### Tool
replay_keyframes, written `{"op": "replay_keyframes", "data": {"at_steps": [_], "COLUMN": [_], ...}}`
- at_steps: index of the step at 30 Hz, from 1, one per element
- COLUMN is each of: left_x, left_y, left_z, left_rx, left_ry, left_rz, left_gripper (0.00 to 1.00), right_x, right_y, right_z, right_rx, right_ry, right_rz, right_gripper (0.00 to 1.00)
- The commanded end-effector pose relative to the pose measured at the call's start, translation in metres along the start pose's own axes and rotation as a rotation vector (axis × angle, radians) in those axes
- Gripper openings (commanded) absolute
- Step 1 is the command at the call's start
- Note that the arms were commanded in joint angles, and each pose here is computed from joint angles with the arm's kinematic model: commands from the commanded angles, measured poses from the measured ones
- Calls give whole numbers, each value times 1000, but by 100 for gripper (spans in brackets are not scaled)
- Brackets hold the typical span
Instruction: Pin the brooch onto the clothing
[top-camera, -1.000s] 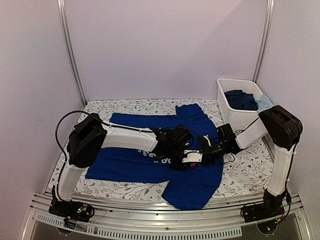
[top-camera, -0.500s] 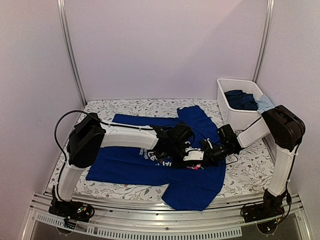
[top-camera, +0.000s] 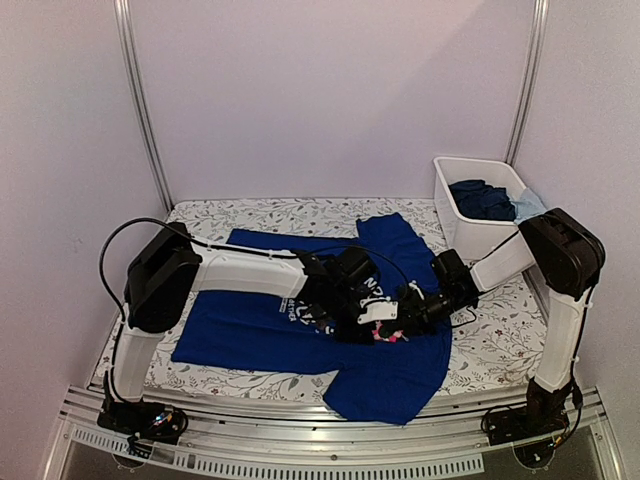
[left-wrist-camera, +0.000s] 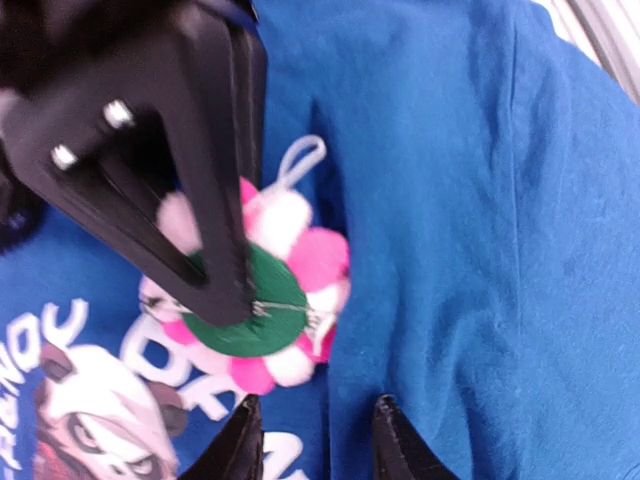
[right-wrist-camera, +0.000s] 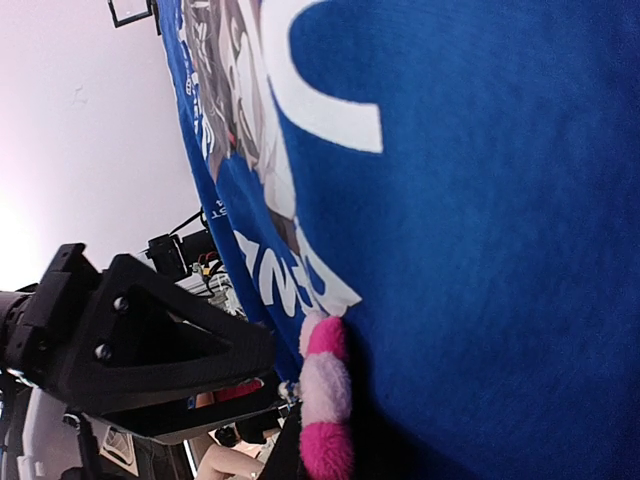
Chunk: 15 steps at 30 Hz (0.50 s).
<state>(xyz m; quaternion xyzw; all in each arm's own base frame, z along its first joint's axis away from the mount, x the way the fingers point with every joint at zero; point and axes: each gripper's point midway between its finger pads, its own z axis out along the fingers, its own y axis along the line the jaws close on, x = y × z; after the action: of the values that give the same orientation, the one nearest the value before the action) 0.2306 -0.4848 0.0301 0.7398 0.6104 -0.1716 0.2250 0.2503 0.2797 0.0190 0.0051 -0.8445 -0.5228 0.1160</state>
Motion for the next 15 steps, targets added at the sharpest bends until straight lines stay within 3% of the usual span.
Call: {"op": "replay_keyframes", "data": {"at_steps": [1, 9, 13, 15], "left_x": [-1, 10, 10, 11], "left_y": [-6, 4, 4, 4], "left_z": [3, 17, 21, 22], "left_rx": [-4, -79, -83, -85], "left_ry": [-30, -31, -43, -43], "left_rz": [-42, -78, -86, -82], "left_gripper": [40, 42, 35, 26], "right_x": [2, 8, 8, 8], "right_y": [-7, -4, 0, 2], "right_z": [2, 2, 2, 2], "right_rx": [1, -35, -61, -71], "right_ry": [19, 38, 42, 46], "right_rz": [79, 110, 114, 119], "right_gripper": [0, 0, 0, 0]}}
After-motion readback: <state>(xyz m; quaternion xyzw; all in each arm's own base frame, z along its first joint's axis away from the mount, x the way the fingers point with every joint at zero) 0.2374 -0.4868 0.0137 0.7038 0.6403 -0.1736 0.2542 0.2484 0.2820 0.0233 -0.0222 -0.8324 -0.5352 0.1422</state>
